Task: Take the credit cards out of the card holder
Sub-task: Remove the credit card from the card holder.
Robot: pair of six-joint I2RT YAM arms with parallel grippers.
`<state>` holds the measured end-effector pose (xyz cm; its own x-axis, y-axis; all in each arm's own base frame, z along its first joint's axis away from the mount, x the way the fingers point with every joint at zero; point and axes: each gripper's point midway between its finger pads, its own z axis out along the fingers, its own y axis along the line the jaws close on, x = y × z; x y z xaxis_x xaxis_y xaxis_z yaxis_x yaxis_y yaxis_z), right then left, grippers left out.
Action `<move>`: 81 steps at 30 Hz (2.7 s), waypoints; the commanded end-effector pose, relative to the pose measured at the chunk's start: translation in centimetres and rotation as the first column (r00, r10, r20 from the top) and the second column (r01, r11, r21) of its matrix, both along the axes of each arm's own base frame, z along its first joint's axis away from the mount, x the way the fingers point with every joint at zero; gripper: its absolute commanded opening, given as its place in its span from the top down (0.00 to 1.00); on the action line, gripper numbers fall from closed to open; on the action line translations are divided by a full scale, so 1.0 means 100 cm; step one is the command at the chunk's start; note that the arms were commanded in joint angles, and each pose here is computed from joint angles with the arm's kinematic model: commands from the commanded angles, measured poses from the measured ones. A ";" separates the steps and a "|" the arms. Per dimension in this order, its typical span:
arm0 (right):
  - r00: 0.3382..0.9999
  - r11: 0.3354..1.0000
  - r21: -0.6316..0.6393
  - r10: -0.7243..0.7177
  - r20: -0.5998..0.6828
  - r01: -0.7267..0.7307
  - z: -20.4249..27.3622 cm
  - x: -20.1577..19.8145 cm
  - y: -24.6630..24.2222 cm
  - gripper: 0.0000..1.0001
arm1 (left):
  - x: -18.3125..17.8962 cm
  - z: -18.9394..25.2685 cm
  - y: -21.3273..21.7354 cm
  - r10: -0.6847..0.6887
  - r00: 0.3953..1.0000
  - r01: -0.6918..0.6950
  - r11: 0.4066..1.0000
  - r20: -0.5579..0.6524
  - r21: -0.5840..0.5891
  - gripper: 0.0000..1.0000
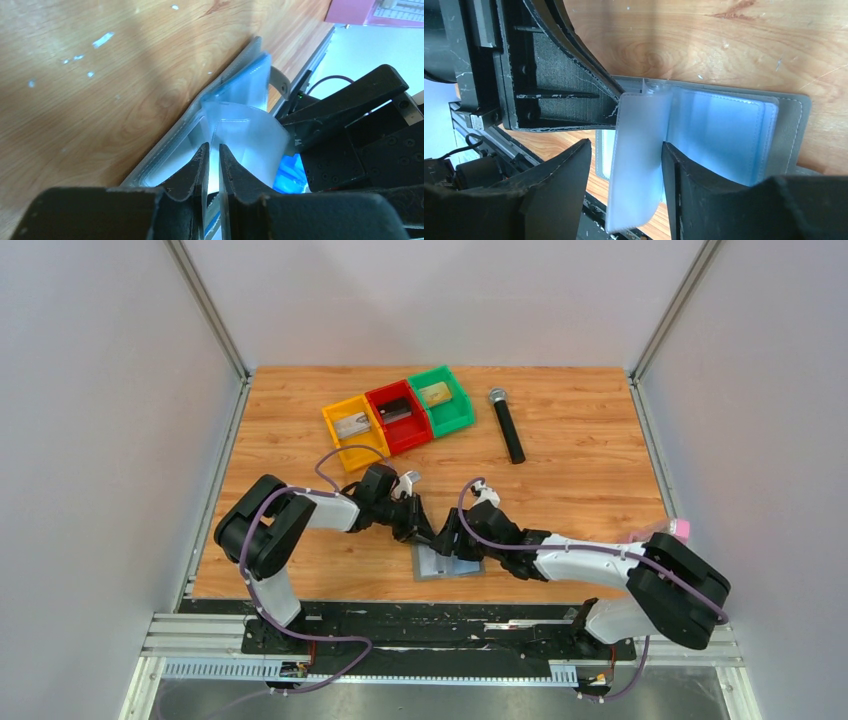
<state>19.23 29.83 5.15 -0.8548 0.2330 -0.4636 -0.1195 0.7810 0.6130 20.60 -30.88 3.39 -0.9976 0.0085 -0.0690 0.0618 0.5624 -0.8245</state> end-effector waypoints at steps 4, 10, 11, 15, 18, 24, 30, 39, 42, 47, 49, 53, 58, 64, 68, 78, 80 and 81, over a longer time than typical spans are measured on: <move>0.997 0.997 0.054 -0.049 0.063 0.046 0.023 0.012 -0.005 0.41 | 0.001 0.023 -0.018 -0.023 0.999 0.026 0.990 0.024 -0.135 0.80; 0.993 0.996 0.027 -0.086 0.079 0.084 0.027 0.016 -0.015 0.33 | -0.001 0.026 -0.028 -0.038 0.999 0.040 0.985 0.014 -0.169 0.80; 0.992 0.995 0.020 -0.094 0.083 0.093 0.028 0.017 -0.018 0.31 | -0.002 0.026 -0.029 -0.041 0.999 0.043 0.984 0.011 -0.173 0.80; 0.988 0.991 -0.013 -0.129 0.088 0.131 0.029 0.020 -0.030 0.26 | -0.005 0.028 -0.036 -0.053 0.999 0.054 0.980 0.008 -0.192 0.80; 0.983 0.986 -0.039 -0.161 0.093 0.165 0.030 0.020 -0.041 0.23 | -0.007 0.030 -0.041 -0.062 0.998 0.063 0.978 0.011 -0.198 0.80; 0.969 0.974 -0.055 -0.210 0.131 0.218 0.049 0.022 -0.060 0.22 | -0.013 0.032 -0.050 -0.085 0.996 0.086 0.975 0.013 -0.205 0.80; 0.966 0.981 0.001 -0.189 0.174 0.192 0.077 0.020 -0.060 0.25 | -0.013 0.036 -0.056 -0.094 0.995 0.097 0.971 0.023 -0.217 0.80; 0.966 0.986 0.076 -0.163 0.201 0.150 0.105 0.016 -0.053 0.35 | -0.010 0.037 -0.060 -0.098 0.995 0.102 0.970 0.027 -0.220 0.79; 0.966 0.986 0.083 -0.158 0.206 0.144 0.108 0.016 -0.053 0.34 | -0.009 0.042 -0.064 -0.101 0.994 0.106 0.965 0.034 -0.239 0.77; 0.973 0.990 0.095 -0.120 0.200 0.102 0.113 0.013 -0.043 0.33 | -0.010 0.045 -0.065 -0.107 0.994 0.113 0.962 0.036 -0.248 0.73; 0.975 0.991 0.107 -0.101 0.196 0.081 0.116 0.012 -0.038 0.36 | -0.012 0.042 -0.065 -0.111 0.993 0.114 0.961 0.025 -0.252 0.72; 0.978 0.991 0.118 -0.085 0.189 0.063 0.117 0.012 -0.032 0.37 | -0.017 0.045 -0.068 -0.121 0.993 0.120 0.949 0.015 -0.290 0.66; 0.979 0.991 0.125 -0.075 0.190 0.052 0.119 0.012 -0.029 0.37 | -0.020 0.049 -0.067 -0.128 0.991 0.131 0.943 0.029 -0.306 0.61; 0.988 0.988 0.154 -0.033 0.153 0.009 0.113 0.007 -0.016 0.54 | -0.005 0.044 -0.049 -0.067 0.997 0.075 0.968 0.041 -0.239 0.65; 0.994 0.987 0.162 -0.017 0.106 0.000 0.098 0.004 -0.009 0.68 | 0.012 0.046 -0.021 0.001 0.997 0.012 0.986 0.077 -0.169 0.69; 1.000 0.995 0.096 -0.030 0.008 0.030 0.049 0.008 -0.001 0.75 | 0.014 0.029 0.027 0.032 0.992 -0.040 0.997 0.120 0.066 0.76; 0.999 0.997 0.072 -0.036 -0.020 0.037 0.036 0.007 -0.003 0.75 | 0.010 0.023 0.030 0.025 0.994 -0.034 0.996 0.109 0.084 0.76; 0.999 0.997 0.071 -0.038 -0.024 0.040 0.032 0.008 -0.002 0.75 | 0.010 0.021 0.031 0.022 0.994 -0.031 0.996 0.109 0.087 0.76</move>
